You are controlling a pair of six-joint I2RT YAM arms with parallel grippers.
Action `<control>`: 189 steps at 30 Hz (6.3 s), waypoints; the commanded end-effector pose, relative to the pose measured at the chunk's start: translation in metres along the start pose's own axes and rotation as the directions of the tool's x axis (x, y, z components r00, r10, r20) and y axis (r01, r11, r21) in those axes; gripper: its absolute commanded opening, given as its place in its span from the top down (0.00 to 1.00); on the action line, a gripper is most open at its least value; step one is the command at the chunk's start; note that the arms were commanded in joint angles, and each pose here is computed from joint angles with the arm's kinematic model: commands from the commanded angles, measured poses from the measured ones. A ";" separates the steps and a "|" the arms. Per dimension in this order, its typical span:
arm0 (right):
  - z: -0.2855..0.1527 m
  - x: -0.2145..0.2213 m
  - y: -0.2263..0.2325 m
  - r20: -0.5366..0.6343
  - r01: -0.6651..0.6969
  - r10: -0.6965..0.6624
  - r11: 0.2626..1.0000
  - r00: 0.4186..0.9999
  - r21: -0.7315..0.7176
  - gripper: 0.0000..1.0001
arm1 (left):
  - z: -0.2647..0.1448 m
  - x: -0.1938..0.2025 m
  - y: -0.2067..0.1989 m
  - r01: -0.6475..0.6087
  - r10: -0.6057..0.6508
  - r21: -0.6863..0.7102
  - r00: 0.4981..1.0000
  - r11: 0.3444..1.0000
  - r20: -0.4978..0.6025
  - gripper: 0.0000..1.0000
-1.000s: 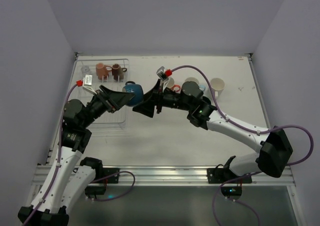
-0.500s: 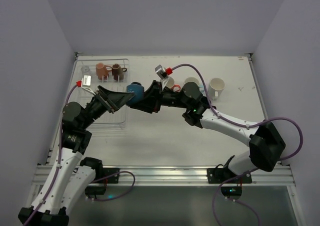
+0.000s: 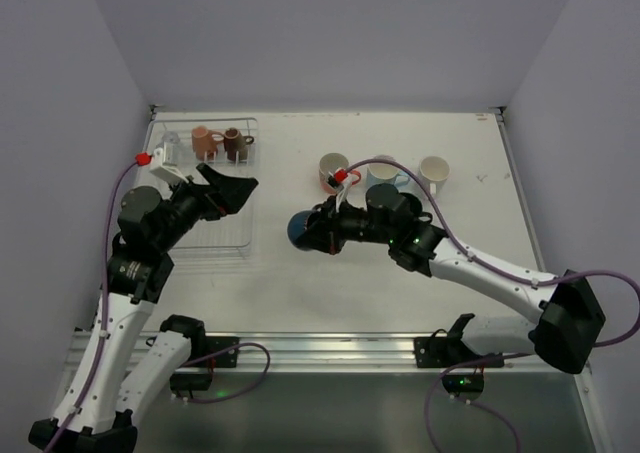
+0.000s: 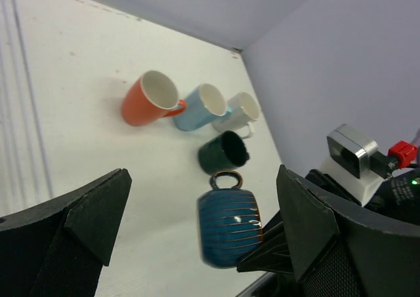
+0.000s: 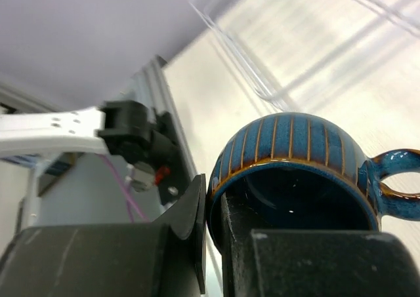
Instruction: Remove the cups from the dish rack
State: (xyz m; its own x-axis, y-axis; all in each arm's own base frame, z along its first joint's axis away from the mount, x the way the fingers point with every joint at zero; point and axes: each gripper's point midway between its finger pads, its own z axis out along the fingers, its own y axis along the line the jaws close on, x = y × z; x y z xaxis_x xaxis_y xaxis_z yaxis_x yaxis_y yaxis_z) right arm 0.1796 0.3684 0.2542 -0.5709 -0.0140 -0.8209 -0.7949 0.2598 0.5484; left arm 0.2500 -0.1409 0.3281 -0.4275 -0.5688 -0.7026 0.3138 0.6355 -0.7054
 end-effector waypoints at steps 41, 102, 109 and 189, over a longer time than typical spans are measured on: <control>-0.055 0.020 -0.176 -0.171 0.078 0.060 0.712 0.984 0.698 0.24 | 0.113 -0.056 0.155 -0.302 0.260 -0.615 0.952 0.729 -0.160 0.03; -0.037 -0.062 -0.025 0.216 -0.053 0.015 0.983 0.976 0.173 0.26 | 0.181 -0.145 0.151 -0.259 0.357 -0.596 0.933 0.760 0.051 0.93; -0.024 -0.093 -0.005 0.270 -0.050 0.030 0.996 0.962 0.071 0.25 | 0.117 -0.114 0.062 -0.113 0.166 -0.307 0.975 0.945 0.150 0.94; 0.039 0.051 -0.203 -0.570 0.316 0.143 0.711 0.809 0.628 1.00 | 0.001 -0.033 0.133 -0.402 0.407 -0.573 0.905 0.714 -0.128 0.13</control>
State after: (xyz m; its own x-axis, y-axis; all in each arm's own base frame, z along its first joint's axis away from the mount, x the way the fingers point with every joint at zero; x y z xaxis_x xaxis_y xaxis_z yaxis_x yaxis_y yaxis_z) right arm 0.3141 0.3535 0.0840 -0.7120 -0.4976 -0.4954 -0.6110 0.7868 0.0879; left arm 0.3090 -0.0432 0.2501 -0.3897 -0.2400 -0.8891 -0.1026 0.9708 -0.2170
